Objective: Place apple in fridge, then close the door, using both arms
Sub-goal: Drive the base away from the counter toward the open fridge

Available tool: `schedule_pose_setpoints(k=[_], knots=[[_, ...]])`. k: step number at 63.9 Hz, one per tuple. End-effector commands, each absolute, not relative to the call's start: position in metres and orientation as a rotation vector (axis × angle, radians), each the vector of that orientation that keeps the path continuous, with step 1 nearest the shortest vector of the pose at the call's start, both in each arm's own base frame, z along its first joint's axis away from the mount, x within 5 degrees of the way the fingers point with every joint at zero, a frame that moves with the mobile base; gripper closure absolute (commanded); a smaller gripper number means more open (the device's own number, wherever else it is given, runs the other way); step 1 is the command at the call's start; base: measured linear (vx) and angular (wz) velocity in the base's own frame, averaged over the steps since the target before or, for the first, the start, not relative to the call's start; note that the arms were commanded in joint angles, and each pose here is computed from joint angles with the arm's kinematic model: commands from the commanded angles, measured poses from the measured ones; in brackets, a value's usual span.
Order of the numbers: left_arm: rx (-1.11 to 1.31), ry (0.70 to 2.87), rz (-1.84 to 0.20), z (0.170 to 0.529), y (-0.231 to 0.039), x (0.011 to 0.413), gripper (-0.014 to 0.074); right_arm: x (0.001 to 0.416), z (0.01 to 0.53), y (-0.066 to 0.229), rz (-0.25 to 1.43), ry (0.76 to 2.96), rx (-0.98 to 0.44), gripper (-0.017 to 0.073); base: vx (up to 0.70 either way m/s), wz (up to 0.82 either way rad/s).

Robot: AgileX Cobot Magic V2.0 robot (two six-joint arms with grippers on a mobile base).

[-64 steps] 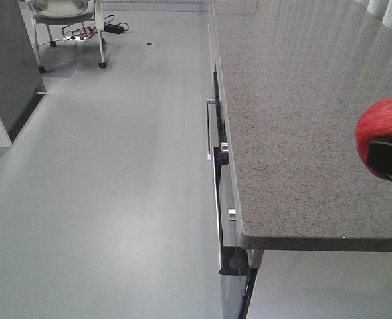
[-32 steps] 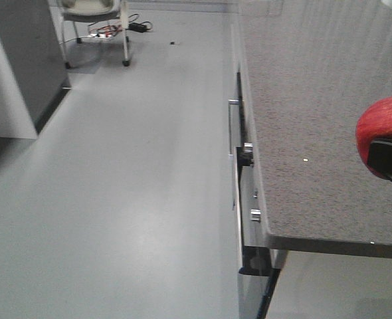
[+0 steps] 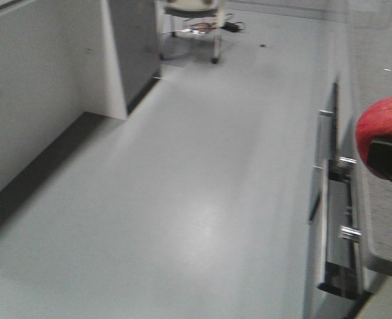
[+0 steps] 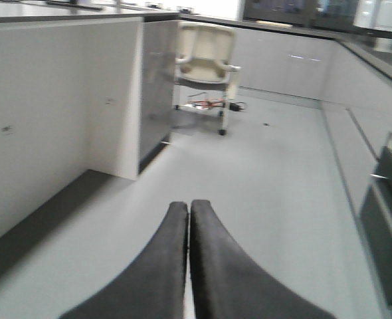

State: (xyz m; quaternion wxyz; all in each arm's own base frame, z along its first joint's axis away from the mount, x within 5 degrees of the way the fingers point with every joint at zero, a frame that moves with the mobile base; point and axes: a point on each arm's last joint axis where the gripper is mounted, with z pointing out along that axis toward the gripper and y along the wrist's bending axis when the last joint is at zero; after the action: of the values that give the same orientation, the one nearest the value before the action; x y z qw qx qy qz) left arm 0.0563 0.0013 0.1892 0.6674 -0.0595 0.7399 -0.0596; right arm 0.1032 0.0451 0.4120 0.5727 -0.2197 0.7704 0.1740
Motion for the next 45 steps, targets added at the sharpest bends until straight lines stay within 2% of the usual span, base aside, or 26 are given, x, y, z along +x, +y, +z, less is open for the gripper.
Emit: schedule_pose_setpoints(k=[1,25,45], knots=[[-0.114,1.615,-0.152,0.1889,-0.0005,0.057,0.06,0.1031,0.4257,0.0447,0.417,1.728,-0.466,0.0566,-0.04,0.62],[-0.114,1.615,-0.152,0.1889,-0.0005,0.057,0.06,0.1031,0.4257,0.0447,0.417,1.728,-0.466,0.0566,-0.04,0.57],[-0.114,1.615,-0.152,0.1889,-0.0005,0.057,0.06,0.1031,0.4257,0.0447,0.417,1.728,-0.466,0.0566,-0.01,0.41]])
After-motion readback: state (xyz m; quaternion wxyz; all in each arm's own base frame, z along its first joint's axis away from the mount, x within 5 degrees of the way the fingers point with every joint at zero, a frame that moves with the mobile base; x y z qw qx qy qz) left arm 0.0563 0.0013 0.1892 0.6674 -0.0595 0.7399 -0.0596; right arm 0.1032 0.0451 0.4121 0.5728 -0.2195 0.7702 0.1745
